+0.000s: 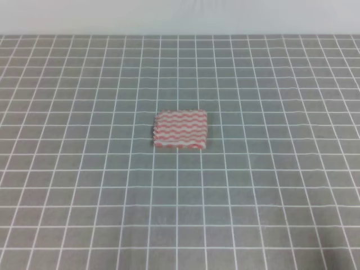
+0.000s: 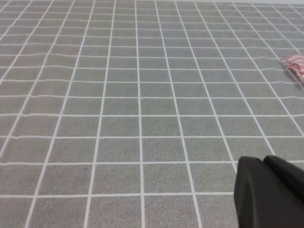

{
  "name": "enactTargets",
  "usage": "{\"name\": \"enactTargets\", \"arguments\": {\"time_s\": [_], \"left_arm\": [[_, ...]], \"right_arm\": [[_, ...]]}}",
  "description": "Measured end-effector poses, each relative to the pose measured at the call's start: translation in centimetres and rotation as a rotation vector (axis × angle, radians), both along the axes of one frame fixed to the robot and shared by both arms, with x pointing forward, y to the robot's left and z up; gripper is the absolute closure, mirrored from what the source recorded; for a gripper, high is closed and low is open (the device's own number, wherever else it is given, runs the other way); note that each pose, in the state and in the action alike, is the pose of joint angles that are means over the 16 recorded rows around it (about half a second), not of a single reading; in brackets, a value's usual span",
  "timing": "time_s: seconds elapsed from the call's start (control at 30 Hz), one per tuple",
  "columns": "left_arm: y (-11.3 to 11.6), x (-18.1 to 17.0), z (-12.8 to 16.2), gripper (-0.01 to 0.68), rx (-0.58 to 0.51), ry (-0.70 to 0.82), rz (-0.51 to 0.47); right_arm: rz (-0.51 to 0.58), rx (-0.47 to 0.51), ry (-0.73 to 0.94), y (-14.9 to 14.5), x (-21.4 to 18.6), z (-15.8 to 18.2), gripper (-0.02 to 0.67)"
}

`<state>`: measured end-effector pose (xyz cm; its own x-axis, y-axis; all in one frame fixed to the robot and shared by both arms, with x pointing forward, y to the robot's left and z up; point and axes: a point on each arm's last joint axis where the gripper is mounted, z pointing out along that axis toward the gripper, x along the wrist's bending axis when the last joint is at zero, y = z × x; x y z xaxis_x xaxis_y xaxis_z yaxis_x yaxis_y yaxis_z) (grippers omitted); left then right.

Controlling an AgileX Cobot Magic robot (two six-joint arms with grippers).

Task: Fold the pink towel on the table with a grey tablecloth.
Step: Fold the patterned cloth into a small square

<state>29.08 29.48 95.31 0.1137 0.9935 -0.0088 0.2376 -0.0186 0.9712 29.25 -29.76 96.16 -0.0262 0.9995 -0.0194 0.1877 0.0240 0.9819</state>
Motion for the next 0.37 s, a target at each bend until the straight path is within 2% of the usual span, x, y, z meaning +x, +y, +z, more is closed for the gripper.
{"name": "enactTargets", "arguments": {"time_s": [0.37], "left_arm": [[0.01,0.0,-0.09,0.673,-0.006,0.001,0.002]], "right_arm": [[0.0,0.0,-0.001,0.0,-0.01,0.0,0.666]]}}
